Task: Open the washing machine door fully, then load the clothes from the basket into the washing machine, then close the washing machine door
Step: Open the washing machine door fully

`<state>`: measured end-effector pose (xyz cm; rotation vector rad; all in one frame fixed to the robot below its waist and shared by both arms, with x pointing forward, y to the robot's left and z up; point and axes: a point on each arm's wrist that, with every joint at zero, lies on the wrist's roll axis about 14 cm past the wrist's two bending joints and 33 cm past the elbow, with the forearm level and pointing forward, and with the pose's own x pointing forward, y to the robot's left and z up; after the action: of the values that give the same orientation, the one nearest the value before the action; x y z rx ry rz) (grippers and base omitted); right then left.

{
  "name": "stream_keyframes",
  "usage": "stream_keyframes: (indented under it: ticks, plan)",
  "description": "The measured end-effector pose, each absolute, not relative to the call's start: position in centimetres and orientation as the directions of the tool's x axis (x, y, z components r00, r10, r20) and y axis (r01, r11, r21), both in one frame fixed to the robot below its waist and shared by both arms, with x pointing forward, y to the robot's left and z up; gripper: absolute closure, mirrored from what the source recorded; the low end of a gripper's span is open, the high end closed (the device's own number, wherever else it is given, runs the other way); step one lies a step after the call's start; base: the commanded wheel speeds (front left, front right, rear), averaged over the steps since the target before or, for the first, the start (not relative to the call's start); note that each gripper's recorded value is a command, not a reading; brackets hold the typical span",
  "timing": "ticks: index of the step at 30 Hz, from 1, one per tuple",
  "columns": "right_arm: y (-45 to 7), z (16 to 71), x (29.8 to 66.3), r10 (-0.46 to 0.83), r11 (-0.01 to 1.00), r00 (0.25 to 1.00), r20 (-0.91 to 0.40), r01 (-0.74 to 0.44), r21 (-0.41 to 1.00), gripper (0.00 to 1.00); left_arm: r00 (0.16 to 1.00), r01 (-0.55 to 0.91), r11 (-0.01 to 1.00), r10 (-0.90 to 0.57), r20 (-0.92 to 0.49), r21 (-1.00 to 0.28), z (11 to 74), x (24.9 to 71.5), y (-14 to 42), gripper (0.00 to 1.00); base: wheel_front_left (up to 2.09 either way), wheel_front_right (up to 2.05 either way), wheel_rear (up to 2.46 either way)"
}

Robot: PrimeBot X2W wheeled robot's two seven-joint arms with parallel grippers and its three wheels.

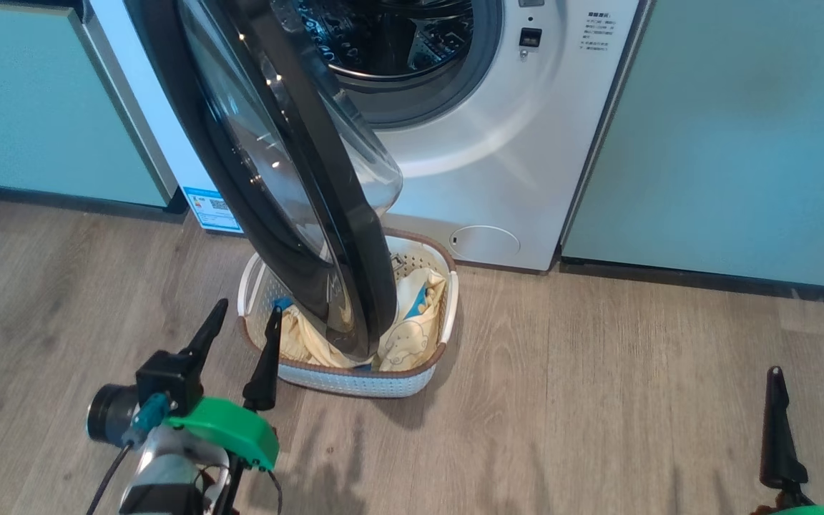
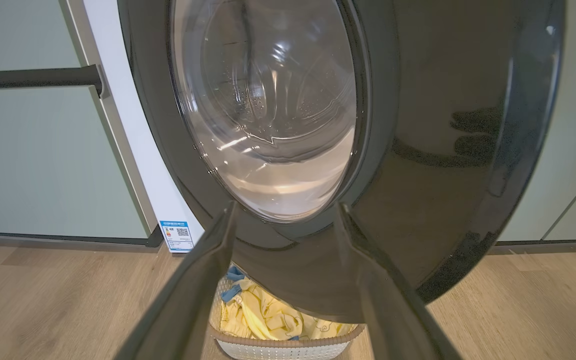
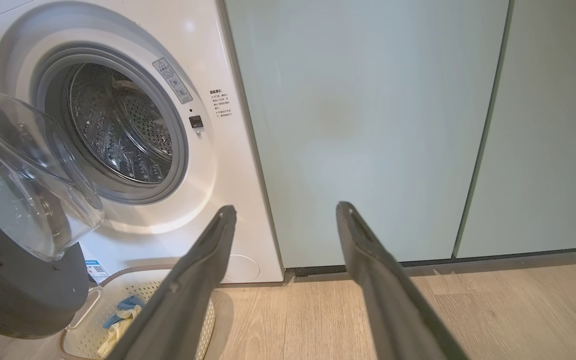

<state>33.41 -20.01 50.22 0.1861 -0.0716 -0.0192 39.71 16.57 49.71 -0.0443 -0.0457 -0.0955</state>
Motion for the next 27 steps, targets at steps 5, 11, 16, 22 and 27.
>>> stream_keyframes:
  ticks: [5,11,16,22,27]
  plan:
    - [-20.0,50.2,33.4,-0.026,0.983,0.997,0.067,0.014,0.184,0.0,0.995,0.097,0.994,-0.095,0.043,-0.043,49.5,39.8,16.5,0.0,0.0,0.0,0.0]
    - [-19.9,50.4,33.4,-0.024,0.983,0.997,0.075,0.009,0.184,0.0,0.995,0.094,0.995,-0.093,0.045,-0.042,49.6,39.8,16.6,1.0,0.0,0.0,0.0]
    - [-19.9,50.5,33.3,-0.024,0.983,0.997,0.079,0.009,0.184,0.0,0.994,0.097,0.994,-0.094,0.05,-0.043,49.8,39.8,16.5,1.0,0.0,0.0,0.0]
    - [-20.1,50.4,33.3,-0.029,0.983,0.997,0.073,0.016,0.184,0.0,0.994,0.103,0.994,-0.101,0.048,-0.044,49.7,40.0,16.3,1.0,0.0,0.0,0.0]
    - [-20.1,50.4,33.3,-0.03,0.983,0.997,0.073,0.017,0.184,0.0,0.991,0.108,0.993,-0.104,0.086,-0.039,50.9,40.4,16.2,1.0,0.0,0.0,0.0]
